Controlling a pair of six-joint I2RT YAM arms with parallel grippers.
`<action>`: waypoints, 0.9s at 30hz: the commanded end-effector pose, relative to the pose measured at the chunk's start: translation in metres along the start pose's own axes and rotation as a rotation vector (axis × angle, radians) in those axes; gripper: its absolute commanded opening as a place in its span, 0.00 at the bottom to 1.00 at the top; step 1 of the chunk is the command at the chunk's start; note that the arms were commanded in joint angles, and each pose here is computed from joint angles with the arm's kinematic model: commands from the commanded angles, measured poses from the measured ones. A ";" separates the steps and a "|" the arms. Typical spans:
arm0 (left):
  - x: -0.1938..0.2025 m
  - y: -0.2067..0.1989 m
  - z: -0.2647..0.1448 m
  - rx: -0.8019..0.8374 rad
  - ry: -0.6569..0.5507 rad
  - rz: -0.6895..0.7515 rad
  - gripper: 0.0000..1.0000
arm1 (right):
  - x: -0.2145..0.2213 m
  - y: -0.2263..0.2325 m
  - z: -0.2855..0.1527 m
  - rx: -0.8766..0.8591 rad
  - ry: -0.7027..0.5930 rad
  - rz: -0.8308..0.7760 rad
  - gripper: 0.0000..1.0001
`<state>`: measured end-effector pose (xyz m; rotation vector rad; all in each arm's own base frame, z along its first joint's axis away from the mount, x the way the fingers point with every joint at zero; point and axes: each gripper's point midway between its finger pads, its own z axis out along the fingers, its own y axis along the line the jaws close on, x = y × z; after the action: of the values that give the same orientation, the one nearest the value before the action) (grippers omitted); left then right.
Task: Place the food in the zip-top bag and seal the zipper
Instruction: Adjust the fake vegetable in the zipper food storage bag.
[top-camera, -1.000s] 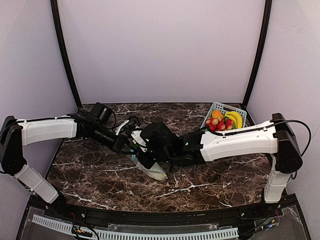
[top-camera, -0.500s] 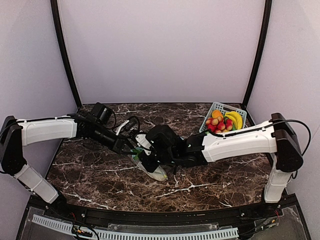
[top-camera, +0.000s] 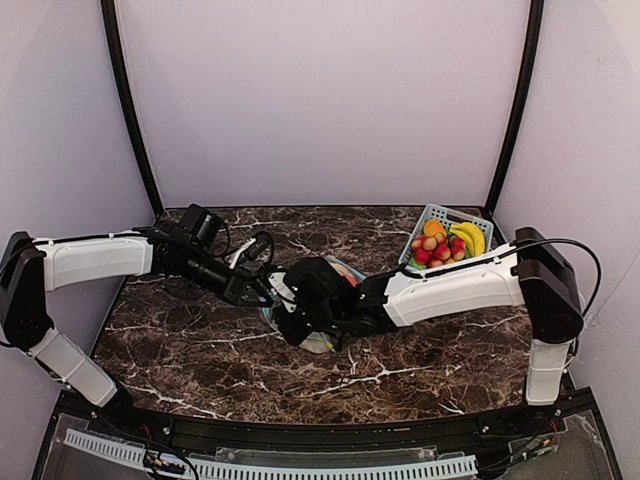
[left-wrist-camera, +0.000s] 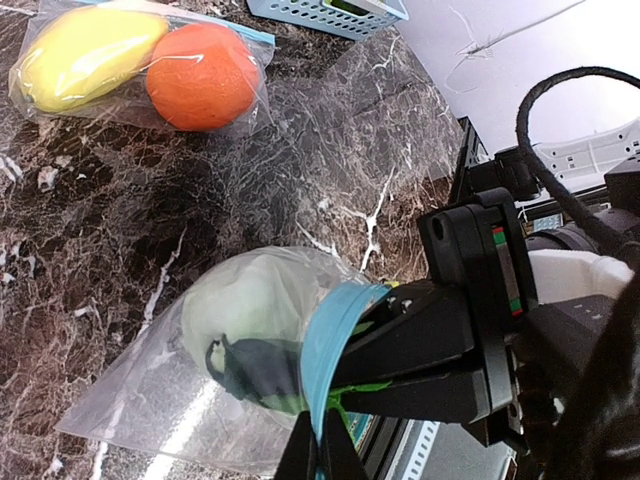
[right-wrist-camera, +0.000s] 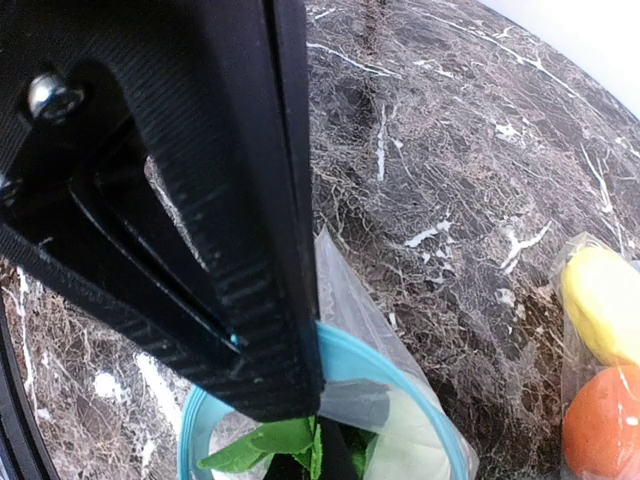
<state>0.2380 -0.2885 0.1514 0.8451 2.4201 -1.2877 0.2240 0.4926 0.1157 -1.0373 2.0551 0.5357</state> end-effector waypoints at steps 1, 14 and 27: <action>-0.005 -0.029 -0.005 0.126 -0.018 0.055 0.01 | 0.026 -0.015 0.021 0.028 0.089 0.038 0.00; 0.002 -0.045 0.002 0.227 0.011 0.043 0.01 | 0.005 -0.045 0.036 0.099 0.038 0.147 0.00; -0.001 0.004 0.000 -0.042 0.008 -0.010 0.01 | -0.018 -0.036 0.004 0.031 0.000 0.123 0.27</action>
<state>0.2442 -0.2866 0.1445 0.7781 2.4491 -1.2958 0.2525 0.4993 0.1058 -0.9455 2.1235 0.5464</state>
